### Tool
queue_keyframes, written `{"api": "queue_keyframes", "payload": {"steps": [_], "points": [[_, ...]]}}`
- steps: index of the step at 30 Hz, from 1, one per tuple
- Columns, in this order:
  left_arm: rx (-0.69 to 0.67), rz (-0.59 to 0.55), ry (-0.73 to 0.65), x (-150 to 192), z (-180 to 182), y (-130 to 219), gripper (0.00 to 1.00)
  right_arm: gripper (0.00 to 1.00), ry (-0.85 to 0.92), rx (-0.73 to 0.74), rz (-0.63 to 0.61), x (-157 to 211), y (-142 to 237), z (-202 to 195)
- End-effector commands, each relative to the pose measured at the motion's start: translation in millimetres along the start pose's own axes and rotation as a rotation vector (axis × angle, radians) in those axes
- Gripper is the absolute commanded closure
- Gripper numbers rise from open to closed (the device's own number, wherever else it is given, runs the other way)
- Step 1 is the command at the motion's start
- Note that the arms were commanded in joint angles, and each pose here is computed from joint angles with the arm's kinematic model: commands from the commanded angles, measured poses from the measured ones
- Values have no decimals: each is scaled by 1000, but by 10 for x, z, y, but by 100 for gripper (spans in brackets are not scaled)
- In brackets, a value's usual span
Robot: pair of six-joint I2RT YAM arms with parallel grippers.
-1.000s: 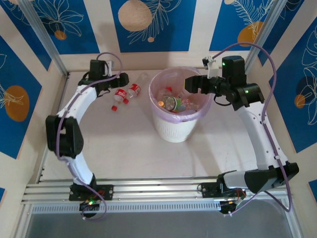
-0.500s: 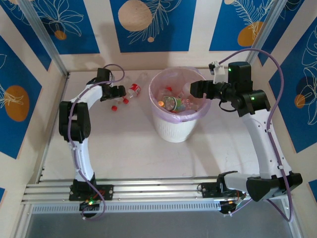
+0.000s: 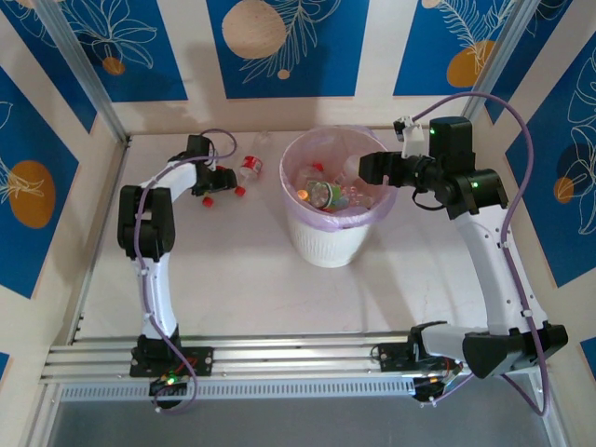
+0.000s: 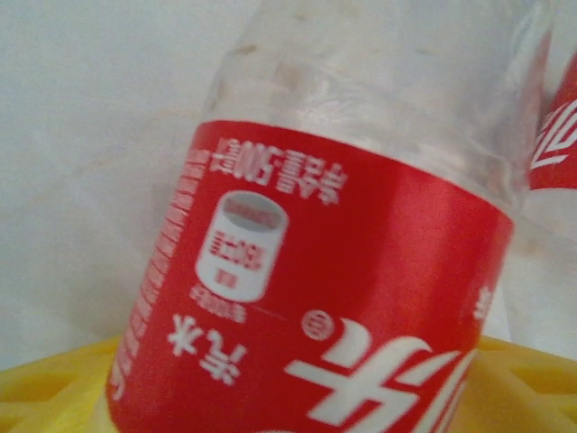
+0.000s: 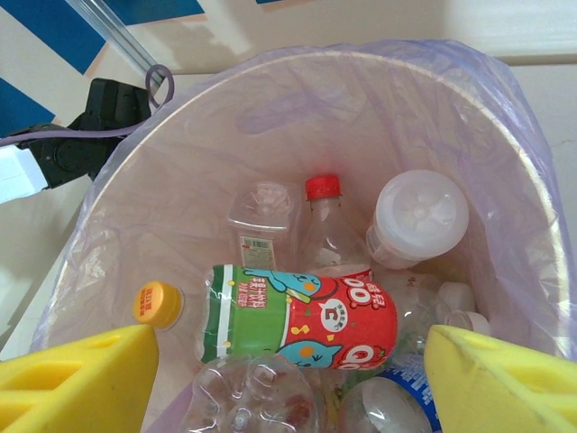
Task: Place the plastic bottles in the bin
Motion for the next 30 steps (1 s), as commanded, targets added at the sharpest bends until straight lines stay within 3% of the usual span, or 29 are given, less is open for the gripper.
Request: {"api": "queue_keyframes", "payload": {"steps": [1,6,12,18,22,30], "points": [[15,-7,6,-45,-6,51,27,22,-12,0,5,41,44,-5],[13,-25,8,-78,-1,123,35,22,-14,-5,19,62,10,-20],[16,-48,20,-110,21,233,38,22,-14,-3,18,56,24,-33],[-26,-151,26,-243,123,713,39,23,-15,-35,5,-7,73,40],[-22,-238,29,-289,159,1154,46,23,-29,-56,-6,-41,80,81],[366,-351,2,-24,-423,2025,52,23,-26,-121,-41,-178,43,349]]}}
Point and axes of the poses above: each hand's point on the last joint's axis, 136 mm out from that joint toward the fingers, its own y axis back along the fingers, its own z axis along the line the jaws close on, x = y × z, the point moved 4 cm from there along y, back along the fingers, and after that the axes turned 2 degrees about -y, right-handed, at the moved point
